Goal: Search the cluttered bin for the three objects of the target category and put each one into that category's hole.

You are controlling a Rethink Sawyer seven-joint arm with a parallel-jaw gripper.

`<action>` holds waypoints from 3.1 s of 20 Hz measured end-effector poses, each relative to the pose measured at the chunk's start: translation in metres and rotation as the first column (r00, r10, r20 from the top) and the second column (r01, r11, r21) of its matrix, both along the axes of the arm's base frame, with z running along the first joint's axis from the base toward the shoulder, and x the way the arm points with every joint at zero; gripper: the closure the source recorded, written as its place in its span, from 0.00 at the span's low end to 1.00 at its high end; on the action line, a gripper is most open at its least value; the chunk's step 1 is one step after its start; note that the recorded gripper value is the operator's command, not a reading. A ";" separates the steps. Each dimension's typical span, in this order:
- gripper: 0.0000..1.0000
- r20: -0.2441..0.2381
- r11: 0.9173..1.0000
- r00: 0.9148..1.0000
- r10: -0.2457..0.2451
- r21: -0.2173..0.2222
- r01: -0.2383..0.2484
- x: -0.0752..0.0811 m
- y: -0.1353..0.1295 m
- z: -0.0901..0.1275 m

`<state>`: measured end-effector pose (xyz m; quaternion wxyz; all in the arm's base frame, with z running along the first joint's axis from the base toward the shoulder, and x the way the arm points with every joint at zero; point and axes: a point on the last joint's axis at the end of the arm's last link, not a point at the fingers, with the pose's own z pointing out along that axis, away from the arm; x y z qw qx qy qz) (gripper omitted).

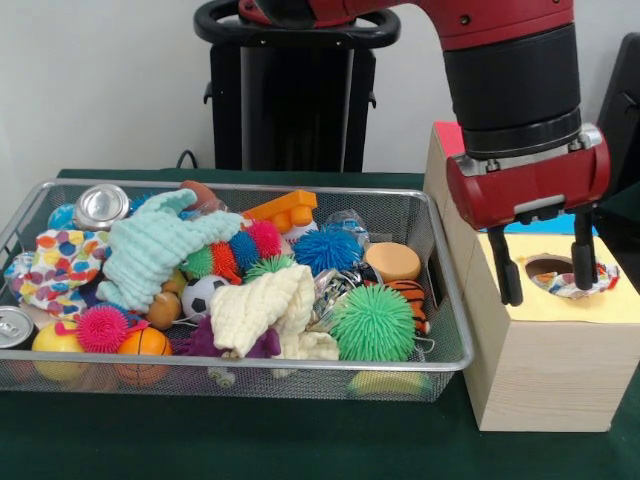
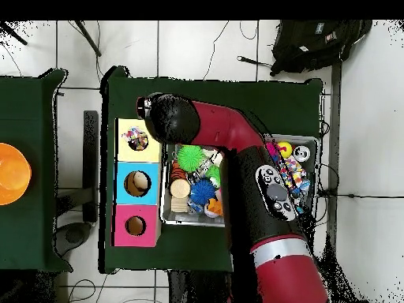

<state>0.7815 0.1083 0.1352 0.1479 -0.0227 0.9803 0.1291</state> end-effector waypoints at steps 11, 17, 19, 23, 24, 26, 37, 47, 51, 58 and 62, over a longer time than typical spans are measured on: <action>0.00 0.015 1.000 1.000 0.020 -0.006 -0.020 -0.004 0.007 0.024; 0.00 0.000 0.999 0.999 0.046 -0.020 -0.046 -0.005 0.006 0.069; 0.00 -0.021 0.998 0.998 0.058 -0.022 -0.059 -0.006 0.005 0.085; 0.00 -0.069 0.996 0.994 0.080 -0.021 -0.082 -0.003 0.001 0.114; 0.00 -0.084 0.996 0.993 0.086 -0.020 -0.088 -0.001 -0.001 0.123; 0.00 -0.099 0.996 0.991 0.091 -0.017 -0.093 0.003 -0.005 0.135; 0.00 -0.062 0.998 0.996 0.067 0.002 -0.067 0.042 -0.032 0.175; 0.00 -0.058 0.999 0.998 0.031 0.013 -0.031 0.063 -0.077 0.185; 0.00 -0.112 1.000 0.993 0.029 0.001 -0.029 0.064 -0.104 0.189; 0.00 -0.186 1.000 0.982 0.011 -0.007 -0.013 0.063 -0.149 0.199; 0.00 -0.200 1.000 0.980 0.004 -0.013 -0.007 0.065 -0.170 0.205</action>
